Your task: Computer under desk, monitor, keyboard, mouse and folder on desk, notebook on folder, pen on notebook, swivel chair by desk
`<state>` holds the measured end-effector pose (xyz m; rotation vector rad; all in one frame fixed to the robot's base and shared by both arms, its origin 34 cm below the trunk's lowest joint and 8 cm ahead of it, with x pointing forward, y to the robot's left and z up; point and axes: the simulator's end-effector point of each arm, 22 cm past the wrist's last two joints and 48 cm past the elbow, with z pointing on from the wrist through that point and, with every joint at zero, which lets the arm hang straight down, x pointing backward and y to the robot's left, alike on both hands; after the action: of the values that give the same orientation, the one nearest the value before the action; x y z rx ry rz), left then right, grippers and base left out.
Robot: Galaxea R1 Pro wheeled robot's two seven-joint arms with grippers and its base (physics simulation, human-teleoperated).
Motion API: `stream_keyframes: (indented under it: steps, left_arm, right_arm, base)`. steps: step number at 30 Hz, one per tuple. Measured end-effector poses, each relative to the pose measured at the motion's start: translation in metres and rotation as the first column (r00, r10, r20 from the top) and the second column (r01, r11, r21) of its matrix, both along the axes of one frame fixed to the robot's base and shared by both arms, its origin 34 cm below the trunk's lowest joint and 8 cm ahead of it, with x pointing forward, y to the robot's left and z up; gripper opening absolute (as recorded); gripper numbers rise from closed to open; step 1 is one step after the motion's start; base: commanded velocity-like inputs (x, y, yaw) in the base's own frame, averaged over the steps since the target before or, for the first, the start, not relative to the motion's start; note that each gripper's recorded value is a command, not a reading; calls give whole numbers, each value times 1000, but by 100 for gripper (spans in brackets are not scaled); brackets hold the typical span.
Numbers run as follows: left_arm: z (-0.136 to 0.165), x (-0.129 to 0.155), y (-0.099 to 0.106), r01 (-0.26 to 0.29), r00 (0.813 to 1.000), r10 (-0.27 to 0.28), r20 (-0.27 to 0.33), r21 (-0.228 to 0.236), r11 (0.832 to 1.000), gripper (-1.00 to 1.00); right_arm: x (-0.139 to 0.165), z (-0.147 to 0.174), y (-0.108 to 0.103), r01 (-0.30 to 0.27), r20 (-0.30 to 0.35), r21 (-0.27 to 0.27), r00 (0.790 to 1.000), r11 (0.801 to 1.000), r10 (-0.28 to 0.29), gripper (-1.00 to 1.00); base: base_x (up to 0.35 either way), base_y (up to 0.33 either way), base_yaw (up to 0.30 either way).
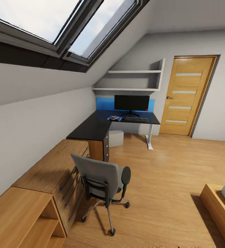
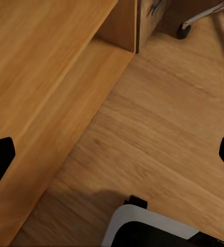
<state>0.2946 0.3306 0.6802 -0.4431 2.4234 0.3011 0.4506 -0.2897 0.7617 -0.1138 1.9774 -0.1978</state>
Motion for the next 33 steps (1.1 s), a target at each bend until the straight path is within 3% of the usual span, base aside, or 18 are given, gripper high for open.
stream_keyframes:
  steps: [26,33]
  left_arm:
    - [0,0,0,0,1000,0,0,0,1000,100]
    - [0,0,0,0,1000,0,0,0,1000,100]
  right_arm:
    - [0,0,1,1,1,2,1000,1000,-1,100]
    - [1,0,3,0,1,5,1000,1000,0,100]
  base:
    - [0,38,-299]
    - [0,127,-128]
